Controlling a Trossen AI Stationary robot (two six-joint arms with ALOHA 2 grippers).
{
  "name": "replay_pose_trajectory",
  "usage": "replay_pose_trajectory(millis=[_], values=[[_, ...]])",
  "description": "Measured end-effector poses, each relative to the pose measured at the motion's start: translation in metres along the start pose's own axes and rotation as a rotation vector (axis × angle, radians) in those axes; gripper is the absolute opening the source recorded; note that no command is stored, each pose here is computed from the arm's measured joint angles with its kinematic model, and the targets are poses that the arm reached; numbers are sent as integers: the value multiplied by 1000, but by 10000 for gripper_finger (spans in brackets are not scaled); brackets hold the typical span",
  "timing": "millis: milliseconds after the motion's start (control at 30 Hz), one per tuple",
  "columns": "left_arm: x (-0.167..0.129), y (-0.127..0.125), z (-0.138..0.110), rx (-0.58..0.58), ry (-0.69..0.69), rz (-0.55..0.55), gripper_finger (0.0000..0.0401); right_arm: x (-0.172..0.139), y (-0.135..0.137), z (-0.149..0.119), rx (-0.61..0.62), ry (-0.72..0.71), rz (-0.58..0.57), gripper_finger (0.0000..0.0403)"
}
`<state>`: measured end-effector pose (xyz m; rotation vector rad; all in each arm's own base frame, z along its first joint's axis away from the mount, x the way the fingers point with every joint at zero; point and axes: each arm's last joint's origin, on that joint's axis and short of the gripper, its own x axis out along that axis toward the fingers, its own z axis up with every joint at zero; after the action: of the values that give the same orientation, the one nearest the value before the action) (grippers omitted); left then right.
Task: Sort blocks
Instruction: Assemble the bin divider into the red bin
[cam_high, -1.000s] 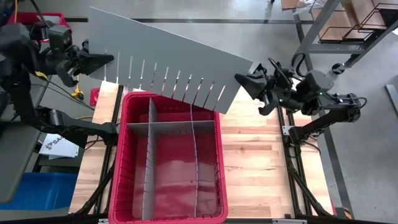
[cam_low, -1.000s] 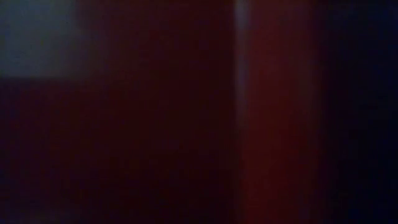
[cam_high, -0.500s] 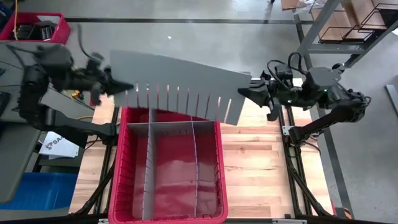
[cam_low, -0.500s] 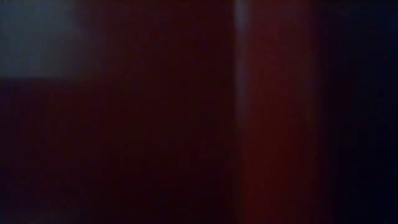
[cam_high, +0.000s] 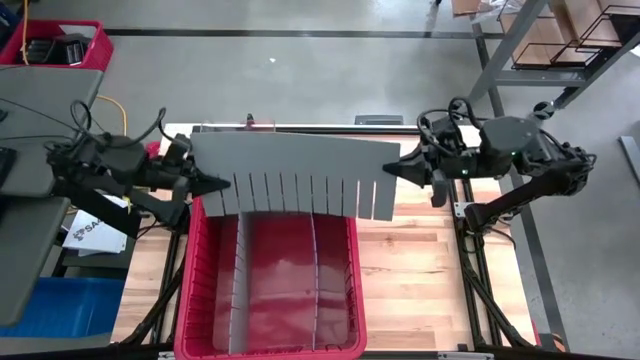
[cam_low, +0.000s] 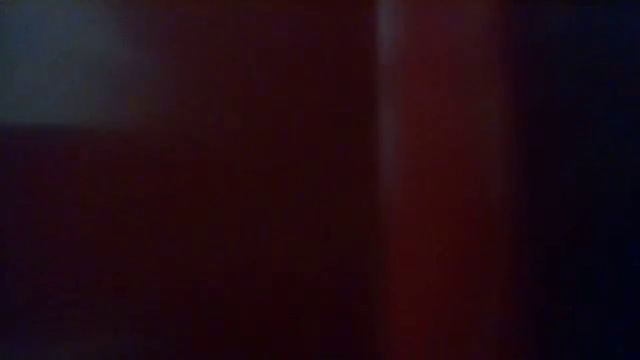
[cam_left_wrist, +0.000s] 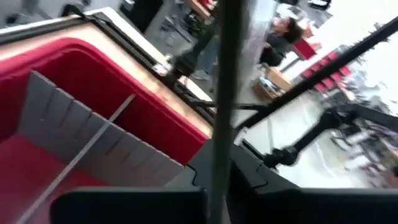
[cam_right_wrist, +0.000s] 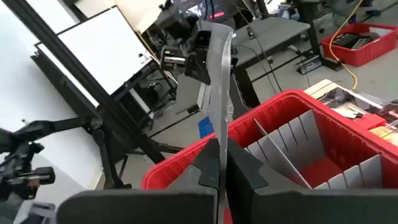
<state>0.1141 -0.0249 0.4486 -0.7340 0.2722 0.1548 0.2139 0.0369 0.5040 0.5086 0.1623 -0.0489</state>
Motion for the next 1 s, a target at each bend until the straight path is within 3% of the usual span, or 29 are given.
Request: replay_pose_trajectory(millis=[533, 800, 1000], values=[[-10, 0, 5, 26, -75, -21, 133, 2, -1, -3, -14, 25, -3, 0], [-16, 3, 5, 18, -56, -33, 147, 1, -1, -3, -26, 28, 2, 0], [1, 7, -7, 53, 71, 75, 144, 4, -1, -4, -29, 35, -9, 0]])
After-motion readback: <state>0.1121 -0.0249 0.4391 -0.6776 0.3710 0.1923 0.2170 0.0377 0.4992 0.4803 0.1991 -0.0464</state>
